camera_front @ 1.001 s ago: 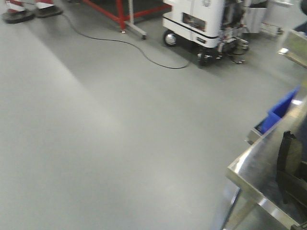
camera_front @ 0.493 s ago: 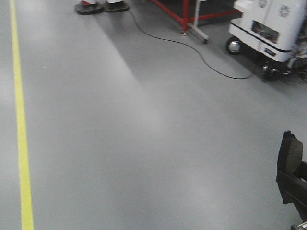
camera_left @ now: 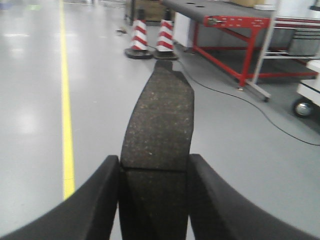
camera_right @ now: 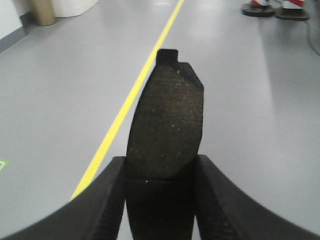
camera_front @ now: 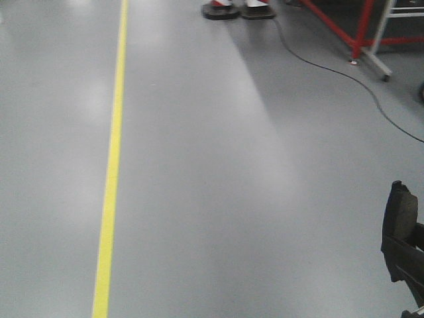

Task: Move and align brake pads A on conveyor
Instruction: 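Drive along the yellow floor line toward the striped cones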

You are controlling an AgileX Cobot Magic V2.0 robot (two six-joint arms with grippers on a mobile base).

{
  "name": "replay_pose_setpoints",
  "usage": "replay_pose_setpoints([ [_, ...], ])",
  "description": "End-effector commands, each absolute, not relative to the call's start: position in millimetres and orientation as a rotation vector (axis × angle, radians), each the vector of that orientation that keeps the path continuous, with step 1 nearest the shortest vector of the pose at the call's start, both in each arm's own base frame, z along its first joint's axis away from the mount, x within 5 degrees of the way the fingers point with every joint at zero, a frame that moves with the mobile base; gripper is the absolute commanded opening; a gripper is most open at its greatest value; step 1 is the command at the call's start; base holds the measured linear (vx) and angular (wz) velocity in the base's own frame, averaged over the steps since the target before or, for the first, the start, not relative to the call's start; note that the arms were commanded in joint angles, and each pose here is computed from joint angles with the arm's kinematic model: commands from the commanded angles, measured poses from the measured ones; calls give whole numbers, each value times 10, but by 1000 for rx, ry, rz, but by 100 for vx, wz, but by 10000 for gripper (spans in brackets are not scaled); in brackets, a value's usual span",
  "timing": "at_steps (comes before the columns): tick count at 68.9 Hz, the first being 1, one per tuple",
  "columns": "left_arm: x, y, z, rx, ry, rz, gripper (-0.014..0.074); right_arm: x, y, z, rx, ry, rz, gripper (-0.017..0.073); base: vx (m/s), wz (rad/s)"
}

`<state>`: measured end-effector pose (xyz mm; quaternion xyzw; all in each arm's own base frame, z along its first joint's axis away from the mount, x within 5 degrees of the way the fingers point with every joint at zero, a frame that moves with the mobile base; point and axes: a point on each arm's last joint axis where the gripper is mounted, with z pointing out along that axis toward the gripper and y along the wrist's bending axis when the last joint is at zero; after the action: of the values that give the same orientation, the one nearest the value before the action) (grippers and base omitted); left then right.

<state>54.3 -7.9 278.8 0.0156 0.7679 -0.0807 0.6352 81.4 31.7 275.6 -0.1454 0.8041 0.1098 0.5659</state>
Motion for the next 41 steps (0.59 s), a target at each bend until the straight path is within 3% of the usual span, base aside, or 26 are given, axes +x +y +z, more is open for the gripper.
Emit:
replay_pose_setpoints([
  [1,546,-83,2973,30,1632,-202,98,832,334,2936,-337,1771,277,55,17,57],
  [22,546,-83,2973,30,1632,-202,98,832,334,2936,-337,1771,277,55,19,48],
  [41,546,-83,2973,30,1632,-202,98,832,334,2936,-337,1771,277,55,25,25],
])
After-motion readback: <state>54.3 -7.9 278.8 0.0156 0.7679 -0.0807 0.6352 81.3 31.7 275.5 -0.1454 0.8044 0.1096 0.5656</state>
